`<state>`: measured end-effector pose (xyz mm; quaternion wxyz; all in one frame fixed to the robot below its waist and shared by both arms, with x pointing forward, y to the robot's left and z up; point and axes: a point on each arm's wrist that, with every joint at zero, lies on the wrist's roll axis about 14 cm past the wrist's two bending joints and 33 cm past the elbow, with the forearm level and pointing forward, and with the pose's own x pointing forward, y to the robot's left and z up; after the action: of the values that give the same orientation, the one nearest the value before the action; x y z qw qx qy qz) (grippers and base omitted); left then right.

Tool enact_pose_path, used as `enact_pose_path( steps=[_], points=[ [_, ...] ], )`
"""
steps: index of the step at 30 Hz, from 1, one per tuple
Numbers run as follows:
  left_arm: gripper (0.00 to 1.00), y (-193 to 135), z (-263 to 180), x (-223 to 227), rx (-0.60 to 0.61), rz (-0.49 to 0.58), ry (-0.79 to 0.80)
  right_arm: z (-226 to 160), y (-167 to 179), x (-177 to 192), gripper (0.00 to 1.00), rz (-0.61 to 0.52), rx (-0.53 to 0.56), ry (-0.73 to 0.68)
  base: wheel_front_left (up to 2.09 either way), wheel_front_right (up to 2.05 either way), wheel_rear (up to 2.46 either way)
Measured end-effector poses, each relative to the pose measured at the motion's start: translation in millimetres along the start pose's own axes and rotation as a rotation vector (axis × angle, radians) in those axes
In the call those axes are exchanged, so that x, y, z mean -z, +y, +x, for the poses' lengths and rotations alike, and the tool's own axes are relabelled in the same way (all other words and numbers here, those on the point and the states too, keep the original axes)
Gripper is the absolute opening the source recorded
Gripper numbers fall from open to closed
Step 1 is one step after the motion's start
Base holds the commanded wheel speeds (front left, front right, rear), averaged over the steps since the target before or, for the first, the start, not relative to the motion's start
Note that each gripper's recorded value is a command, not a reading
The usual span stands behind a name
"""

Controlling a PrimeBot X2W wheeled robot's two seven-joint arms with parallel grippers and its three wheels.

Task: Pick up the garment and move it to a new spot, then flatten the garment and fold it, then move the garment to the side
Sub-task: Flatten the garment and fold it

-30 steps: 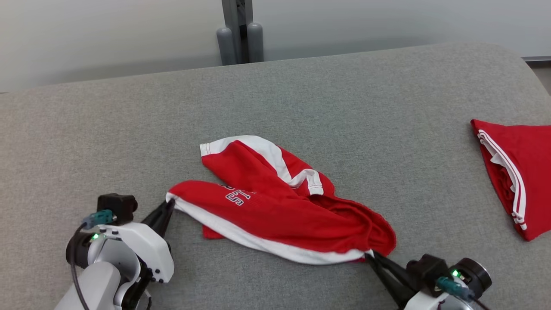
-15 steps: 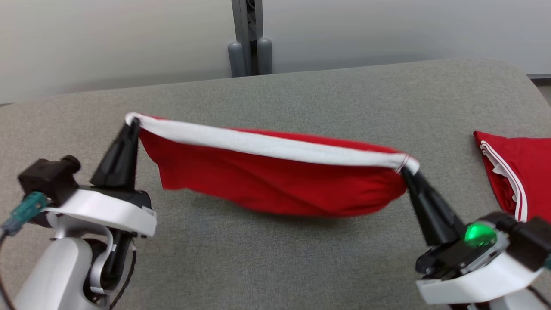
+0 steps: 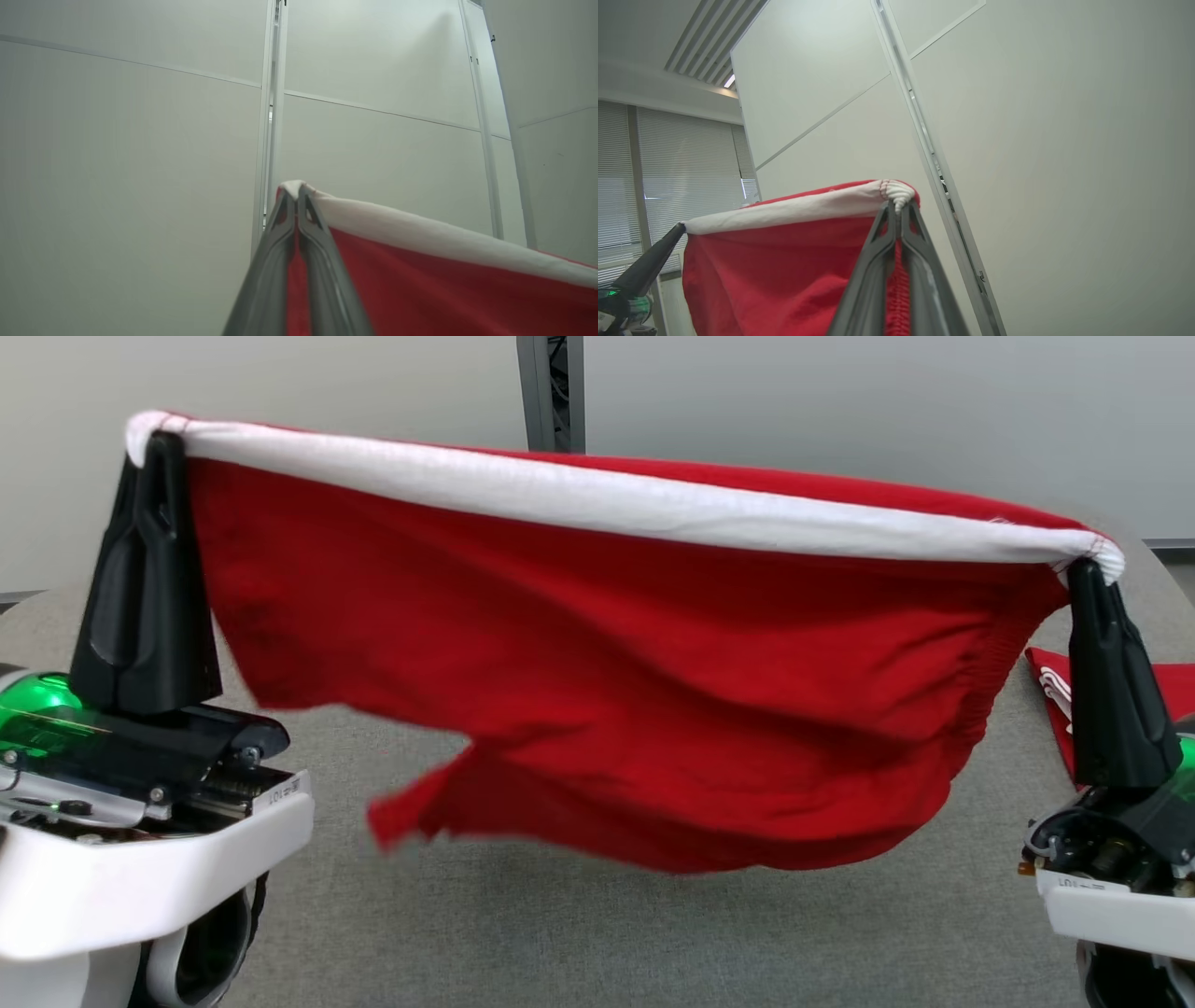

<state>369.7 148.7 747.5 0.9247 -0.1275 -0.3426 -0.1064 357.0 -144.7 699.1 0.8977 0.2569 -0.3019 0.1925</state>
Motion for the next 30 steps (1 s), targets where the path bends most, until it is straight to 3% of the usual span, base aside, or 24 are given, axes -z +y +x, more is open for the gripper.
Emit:
enact_pose_path(
  steps=[8, 20, 30],
  points=[
    [0.00, -14.3, 13.5, -10.7, 0.057, -0.009, -0.048, 11.0, 2.8, 1.0, 0.00, 0.041, -0.019, 0.002, 0.00, 0.00, 0.00],
    [0.00, -8.0, 93.2, 105.7, 0.172, 0.015, 0.227, 99.1, -30.1, 67.0, 0.00, -0.045, -0.078, 0.163, 0.00, 0.00, 0.00],
    [0.00, 26.1, 153.8, 165.1, 0.125, 0.112, 0.362, 175.7, -61.1, 108.4, 0.00, -0.161, -0.031, 0.260, 0.00, 0.00, 0.00]
  ],
)
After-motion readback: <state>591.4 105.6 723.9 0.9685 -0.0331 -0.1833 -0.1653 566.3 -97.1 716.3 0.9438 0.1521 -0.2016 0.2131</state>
